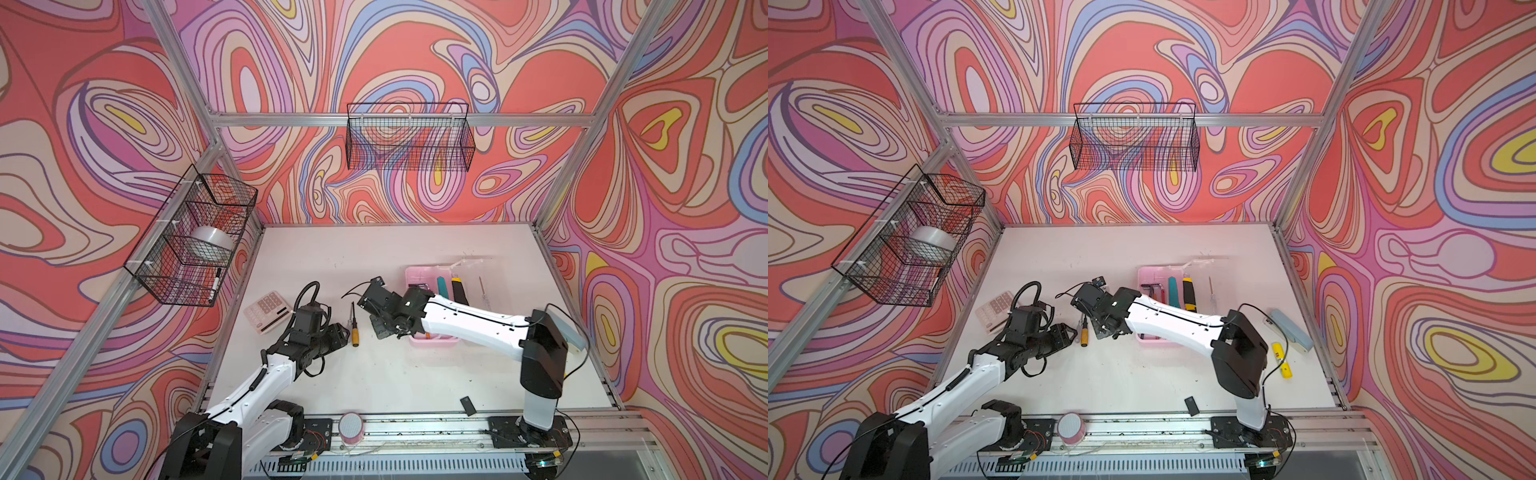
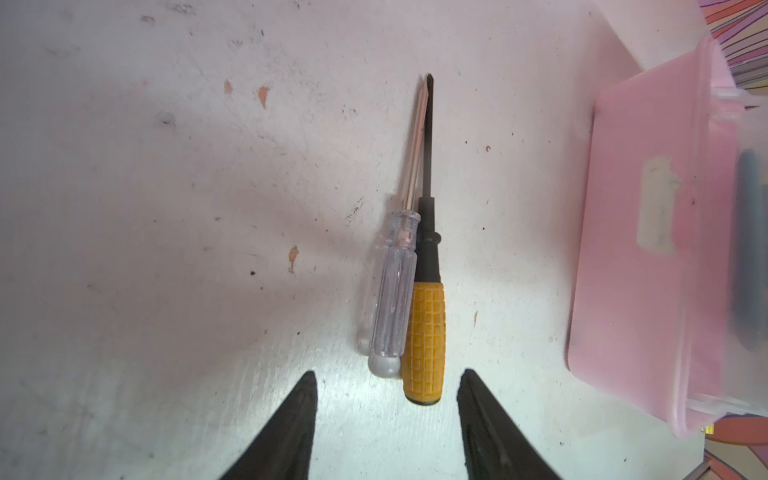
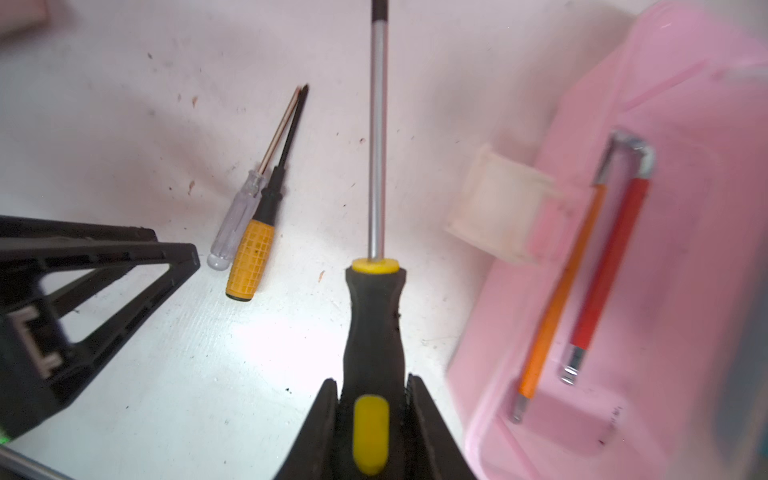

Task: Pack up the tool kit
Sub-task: 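Lift the black-and-yellow screwdriver over the box and open the right gripper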

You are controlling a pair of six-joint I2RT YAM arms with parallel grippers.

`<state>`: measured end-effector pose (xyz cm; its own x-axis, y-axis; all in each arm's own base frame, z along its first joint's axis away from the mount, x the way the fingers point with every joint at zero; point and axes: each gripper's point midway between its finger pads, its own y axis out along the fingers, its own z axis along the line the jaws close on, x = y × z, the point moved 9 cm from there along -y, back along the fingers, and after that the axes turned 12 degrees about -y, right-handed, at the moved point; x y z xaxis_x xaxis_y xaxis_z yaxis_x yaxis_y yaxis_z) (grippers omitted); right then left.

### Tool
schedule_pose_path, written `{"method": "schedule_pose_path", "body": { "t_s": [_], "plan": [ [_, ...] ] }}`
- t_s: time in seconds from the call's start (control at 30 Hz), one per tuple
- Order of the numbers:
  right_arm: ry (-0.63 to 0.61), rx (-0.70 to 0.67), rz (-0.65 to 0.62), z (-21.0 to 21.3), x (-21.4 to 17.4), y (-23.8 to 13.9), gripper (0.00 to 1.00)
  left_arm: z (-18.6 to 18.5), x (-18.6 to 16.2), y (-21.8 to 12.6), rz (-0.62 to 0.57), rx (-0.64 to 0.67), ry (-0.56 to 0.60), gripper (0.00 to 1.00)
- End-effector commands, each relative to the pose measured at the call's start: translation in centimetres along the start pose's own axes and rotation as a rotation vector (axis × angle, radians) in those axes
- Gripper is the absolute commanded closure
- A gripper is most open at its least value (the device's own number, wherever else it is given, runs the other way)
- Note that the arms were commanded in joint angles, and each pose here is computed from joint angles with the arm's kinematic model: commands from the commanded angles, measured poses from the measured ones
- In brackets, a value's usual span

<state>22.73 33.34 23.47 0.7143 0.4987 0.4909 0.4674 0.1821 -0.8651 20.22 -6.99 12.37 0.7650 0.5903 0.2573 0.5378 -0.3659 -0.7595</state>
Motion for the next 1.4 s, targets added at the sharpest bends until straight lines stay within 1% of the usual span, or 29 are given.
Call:
{"method": "schedule_pose_path", "body": {
  "t_s": [0.0,0.17,0.27,0.37,0.57,0.9,1.07,1.27,1.37],
  "plan": [
    [0.064,-0.181,0.006,-6.1,-1.0,-2.3,1.0,-0.3,0.5,-0.3,-0.028,-0.011,0.001,0.45],
    [0.209,-0.283,0.025,-14.3,-3.9,-4.7,1.0,-0.7,0.7,-0.2,-0.025,-0.019,0.007,0.45],
    [0.273,-0.32,0.045,-17.6,-5.8,-5.4,1.0,-0.6,0.7,-0.1,-0.026,-0.018,0.007,0.45],
    [0.311,-0.34,0.079,-19.5,-7.2,-5.3,1.0,-0.7,0.8,0.0,-0.023,-0.016,0.01,0.45],
    [0.338,-0.396,0.127,-21.1,-8.7,-3.9,1.0,-0.9,0.9,0.2,-0.013,-0.021,0.011,0.45],
    [0.343,-0.349,0.15,-21.0,-9.0,-1.8,1.0,-1.5,1.3,-0.2,-0.022,-0.025,0.026,0.44],
    [0.339,-0.342,0.155,-20.9,-9.0,-1.2,0.9,-1.7,1.4,-0.3,-0.029,-0.042,0.028,0.43],
    [0.337,-0.351,0.17,-21.0,-8.6,-1.4,0.64,-2.7,1.8,-1.1,-0.043,-0.083,0.03,0.43],
    [0.343,-0.361,0.146,-21.2,-8.1,-2.7,0.56,-3.4,2.0,-1.6,-0.045,-0.11,0.031,0.42]
  ]
}}
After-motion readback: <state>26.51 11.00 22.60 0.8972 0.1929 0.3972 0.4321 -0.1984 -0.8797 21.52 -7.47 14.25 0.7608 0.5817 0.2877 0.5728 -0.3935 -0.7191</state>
